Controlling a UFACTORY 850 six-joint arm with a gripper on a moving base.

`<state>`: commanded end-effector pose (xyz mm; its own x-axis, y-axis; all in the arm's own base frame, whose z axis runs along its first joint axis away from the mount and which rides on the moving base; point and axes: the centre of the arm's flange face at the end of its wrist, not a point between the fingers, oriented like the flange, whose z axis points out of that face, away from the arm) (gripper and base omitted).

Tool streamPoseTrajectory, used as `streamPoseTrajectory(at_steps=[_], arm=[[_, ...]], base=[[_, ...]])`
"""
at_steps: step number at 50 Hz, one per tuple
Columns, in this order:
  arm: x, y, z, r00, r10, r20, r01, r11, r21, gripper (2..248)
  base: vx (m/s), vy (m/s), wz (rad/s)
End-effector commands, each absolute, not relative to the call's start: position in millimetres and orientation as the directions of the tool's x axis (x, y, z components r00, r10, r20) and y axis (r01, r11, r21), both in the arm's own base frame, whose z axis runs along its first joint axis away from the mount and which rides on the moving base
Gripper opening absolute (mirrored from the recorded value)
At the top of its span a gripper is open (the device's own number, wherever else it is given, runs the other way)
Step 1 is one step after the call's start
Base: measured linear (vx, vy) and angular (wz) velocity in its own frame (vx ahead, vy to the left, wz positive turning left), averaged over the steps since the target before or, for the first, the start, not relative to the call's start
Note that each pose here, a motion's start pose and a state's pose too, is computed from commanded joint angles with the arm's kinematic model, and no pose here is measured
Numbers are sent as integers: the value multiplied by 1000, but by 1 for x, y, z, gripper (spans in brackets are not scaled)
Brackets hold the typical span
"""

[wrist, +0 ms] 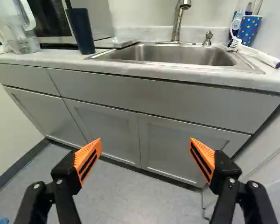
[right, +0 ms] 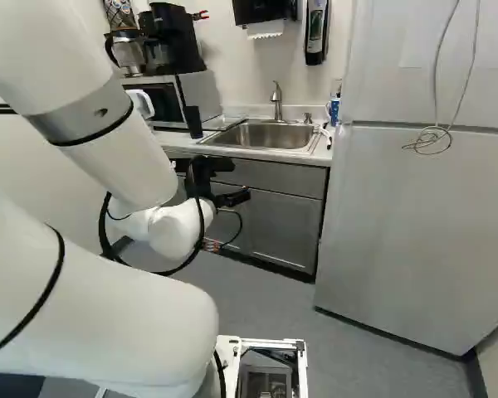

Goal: Rinse the cup and place it in the tray

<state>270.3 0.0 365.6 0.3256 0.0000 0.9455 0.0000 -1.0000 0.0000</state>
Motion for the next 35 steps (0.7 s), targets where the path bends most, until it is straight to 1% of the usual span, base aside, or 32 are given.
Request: streamPoseTrajectory(at_steps=[15,35], arm=[[272,0,366,326,0,945,0,-1000,0,247],[297,0,382,296,0,955,0,-1000,0,247]], base=[[0,0,0],[0,0,0]])
